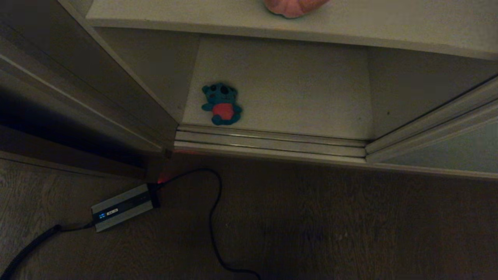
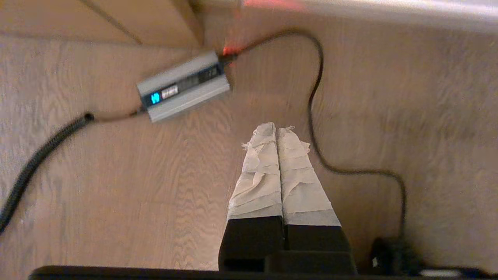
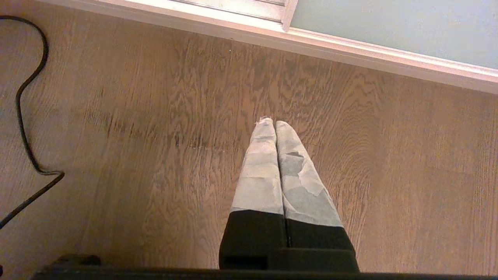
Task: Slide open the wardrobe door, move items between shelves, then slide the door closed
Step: Place the blue doll on the lower shelf
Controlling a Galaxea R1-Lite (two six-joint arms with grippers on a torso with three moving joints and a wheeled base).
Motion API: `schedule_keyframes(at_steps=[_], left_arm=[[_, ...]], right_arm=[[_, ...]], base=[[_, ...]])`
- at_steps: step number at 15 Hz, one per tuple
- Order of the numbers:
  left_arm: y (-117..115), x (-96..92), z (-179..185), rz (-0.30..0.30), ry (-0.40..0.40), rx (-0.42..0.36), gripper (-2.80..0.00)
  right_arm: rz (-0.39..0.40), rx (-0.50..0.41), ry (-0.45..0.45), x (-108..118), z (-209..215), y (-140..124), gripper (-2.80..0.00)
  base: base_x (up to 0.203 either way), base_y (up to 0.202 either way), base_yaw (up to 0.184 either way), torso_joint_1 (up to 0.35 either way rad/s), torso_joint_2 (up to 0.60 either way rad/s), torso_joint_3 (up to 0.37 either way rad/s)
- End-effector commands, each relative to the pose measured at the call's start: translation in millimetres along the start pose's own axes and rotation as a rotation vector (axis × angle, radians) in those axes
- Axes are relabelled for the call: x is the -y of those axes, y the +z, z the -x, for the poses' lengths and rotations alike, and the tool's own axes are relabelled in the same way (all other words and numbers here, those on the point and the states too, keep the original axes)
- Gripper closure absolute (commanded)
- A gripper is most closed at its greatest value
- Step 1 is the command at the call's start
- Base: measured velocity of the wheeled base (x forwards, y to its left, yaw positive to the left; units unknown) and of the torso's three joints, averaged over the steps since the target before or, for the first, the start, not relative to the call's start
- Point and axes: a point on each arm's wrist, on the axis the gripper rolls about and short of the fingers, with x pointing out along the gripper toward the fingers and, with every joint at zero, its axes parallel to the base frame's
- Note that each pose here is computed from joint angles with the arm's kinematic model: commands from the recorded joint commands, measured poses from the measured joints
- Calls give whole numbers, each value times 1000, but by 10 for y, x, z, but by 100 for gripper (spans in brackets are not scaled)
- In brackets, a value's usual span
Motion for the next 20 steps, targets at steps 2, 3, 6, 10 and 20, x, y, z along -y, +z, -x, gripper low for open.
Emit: schedule_keyframes(at_steps=[2,3,6,10,20], left_arm=[[-459,6,-105,6,7,27,0],[-584,6,-204,1,7,24,0],[-706,11,-335,-42,-10,110,0],[-711,12,-335,-64,-16,105,0],[-714,11,-336,-67,-10,103,0]], right_arm=[[0,-5,0,0,-4,-12,0],[0,-4,0,0,-3,-8,0],[0,-4,0,0,-3,-8,0],[0,-4,0,0,-3,-9,0],[0,-4,0,0,-3,-8,0]], base=[[0,0,0,0,0,0],[0,0,0,0,0,0],[0,0,0,0,0,0],[0,0,0,0,0,0],[0,0,0,0,0,0]])
